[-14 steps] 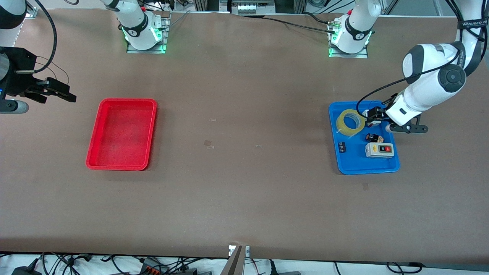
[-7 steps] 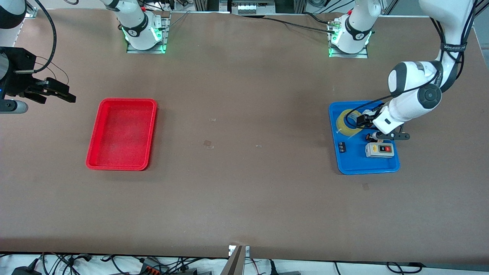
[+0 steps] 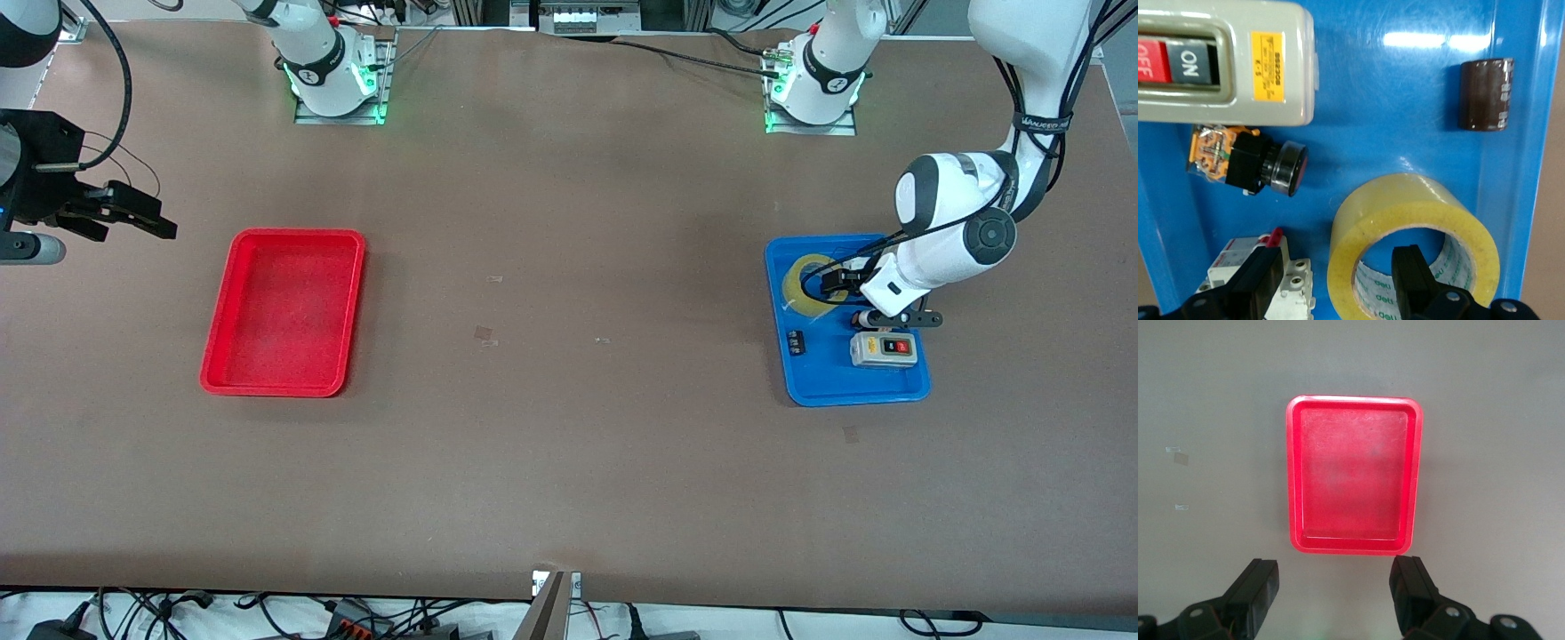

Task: Place and move tape with both arms
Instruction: 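Lower the left gripper onto the yellow tape roll and grasp its rim, then carry the tape roll with the left gripper to the table middle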

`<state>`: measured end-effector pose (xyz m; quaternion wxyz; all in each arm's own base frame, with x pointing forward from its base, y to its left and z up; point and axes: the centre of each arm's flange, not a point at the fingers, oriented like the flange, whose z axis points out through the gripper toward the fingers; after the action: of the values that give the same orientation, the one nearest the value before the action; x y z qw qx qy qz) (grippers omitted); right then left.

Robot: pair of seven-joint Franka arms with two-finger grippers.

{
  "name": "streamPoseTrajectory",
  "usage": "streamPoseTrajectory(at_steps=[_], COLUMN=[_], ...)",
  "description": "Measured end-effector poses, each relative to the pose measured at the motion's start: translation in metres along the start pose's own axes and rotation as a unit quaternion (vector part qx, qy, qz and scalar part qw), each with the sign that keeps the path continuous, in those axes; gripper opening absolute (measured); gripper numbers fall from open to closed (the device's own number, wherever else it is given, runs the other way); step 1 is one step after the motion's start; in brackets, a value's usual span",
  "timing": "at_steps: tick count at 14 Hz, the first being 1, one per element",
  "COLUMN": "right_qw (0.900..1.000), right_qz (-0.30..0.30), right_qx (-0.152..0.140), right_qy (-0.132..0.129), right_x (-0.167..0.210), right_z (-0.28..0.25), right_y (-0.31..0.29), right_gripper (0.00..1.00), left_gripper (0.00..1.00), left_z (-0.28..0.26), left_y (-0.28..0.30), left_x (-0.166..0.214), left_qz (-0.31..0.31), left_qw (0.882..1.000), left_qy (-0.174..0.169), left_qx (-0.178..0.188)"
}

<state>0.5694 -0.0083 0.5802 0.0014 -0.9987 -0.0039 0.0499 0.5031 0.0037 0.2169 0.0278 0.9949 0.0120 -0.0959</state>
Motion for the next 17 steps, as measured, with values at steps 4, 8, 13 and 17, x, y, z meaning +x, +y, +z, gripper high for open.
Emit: streamPoseTrajectory(at_steps=[4,8,13,17], right_qw=[1.0,1.0,1.0,1.0], right_qz=[0.0,0.0,0.0,0.0], right_qx=[0.0,0.0,0.0,0.0], right_qy=[0.0,0.0,-0.001,-0.001], right_x=[0.0,0.0,0.0,0.0], right_z=[0.0,0.001,0.001,0.001], right_y=[0.0,0.0,0.0,0.0], right_gripper=[1.0,1.0,1.0,1.0], left_gripper=[0.9,0.33,0.19,0.19], left_z=[0.003,0.003,-0.051,-0.109], left_y=[0.003,0.003,0.011,0.072], left_x=[-0.004,-0.005,0.019,0.04], left_qz=[-0.002,-0.012,-0.026,-0.089], left_qw=[1.0,1.0,0.997,0.994], left_qy=[-0.018,-0.027,-0.067,-0.057], left_qx=[-0.001,-0.006,-0.021,-0.016])
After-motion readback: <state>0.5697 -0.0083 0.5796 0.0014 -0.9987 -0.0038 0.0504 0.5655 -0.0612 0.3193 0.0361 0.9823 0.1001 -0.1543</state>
